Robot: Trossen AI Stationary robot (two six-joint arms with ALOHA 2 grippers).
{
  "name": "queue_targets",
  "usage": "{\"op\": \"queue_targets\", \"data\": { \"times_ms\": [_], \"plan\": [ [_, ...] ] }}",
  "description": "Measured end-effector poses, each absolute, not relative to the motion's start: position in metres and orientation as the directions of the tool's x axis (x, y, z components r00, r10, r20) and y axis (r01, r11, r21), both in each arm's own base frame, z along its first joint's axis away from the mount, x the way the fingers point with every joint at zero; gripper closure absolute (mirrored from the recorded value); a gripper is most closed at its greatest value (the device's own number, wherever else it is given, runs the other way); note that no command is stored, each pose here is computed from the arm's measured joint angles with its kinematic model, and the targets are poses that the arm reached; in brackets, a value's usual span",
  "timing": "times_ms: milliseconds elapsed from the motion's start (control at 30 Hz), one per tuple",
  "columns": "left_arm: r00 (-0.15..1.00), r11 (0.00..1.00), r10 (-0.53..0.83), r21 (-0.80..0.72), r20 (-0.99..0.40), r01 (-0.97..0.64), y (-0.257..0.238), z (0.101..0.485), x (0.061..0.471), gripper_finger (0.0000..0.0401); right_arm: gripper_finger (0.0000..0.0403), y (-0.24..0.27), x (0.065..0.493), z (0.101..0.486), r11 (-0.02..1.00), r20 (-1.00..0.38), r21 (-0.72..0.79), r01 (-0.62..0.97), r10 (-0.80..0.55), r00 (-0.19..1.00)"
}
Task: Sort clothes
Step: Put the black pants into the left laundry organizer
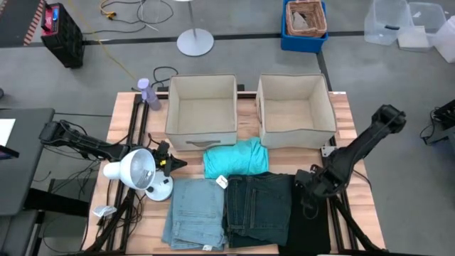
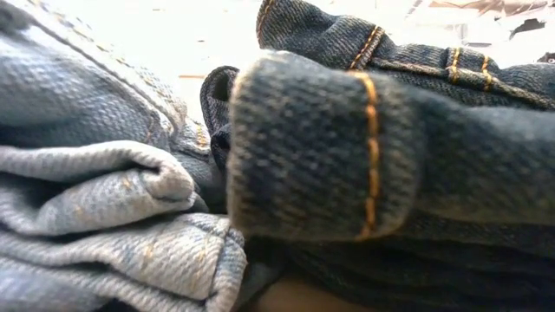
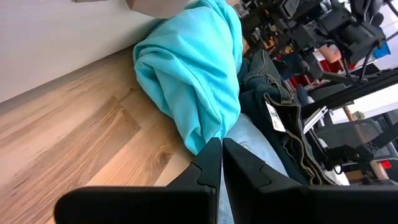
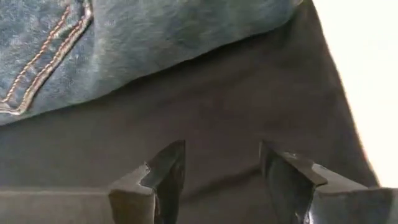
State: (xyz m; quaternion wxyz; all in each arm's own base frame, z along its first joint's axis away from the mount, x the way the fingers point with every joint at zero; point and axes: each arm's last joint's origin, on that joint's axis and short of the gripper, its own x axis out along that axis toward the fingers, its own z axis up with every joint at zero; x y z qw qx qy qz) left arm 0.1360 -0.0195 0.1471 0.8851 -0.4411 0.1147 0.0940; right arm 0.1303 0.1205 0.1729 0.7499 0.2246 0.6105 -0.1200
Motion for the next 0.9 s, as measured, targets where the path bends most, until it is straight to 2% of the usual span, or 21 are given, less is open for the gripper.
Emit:
{"op": "queue_targets", "data": {
  "times_ms": [233,467,700,800,900],
  "plan": [
    [0.956,0.594,0.065,-0.759,-0.286,-0.268,-0.020,0.147,0.136,0.0390,0.0188,0.141,0.133,0.151,0.854,-0.979,0.143,0.501,0.049,0.196],
    [0.956,0.594,0.065,-0.759,-0.287,-0.268,-0.020,0.147,0.136,0.0390,0.0188,0.150,0.135,0.130,0.826,-0.989,0.037,0.562,-0.051,0.141],
    [0.956,0.594,0.065,-0.759,-0.288,-0.268,-0.020,0.147,0.136,0.0390,0.0192,0.149,0.138,0.128,0.815,-0.984,0.034,0.578,-0.073,0.161],
    [0.956,0.593,0.065,-0.759,-0.288,-0.269,-0.020,0.147,0.136,0.0390,0.0217,0.148,0.138,0.129,0.814,-0.984,0.042,0.579,-0.067,0.166],
    [0.956,0.593,0.064,-0.759,-0.287,-0.268,-0.020,0.147,0.136,0.0390,0.0270,0.149,0.139,0.129,0.814,-0.983,0.054,0.578,-0.059,0.174]
  ]
}}
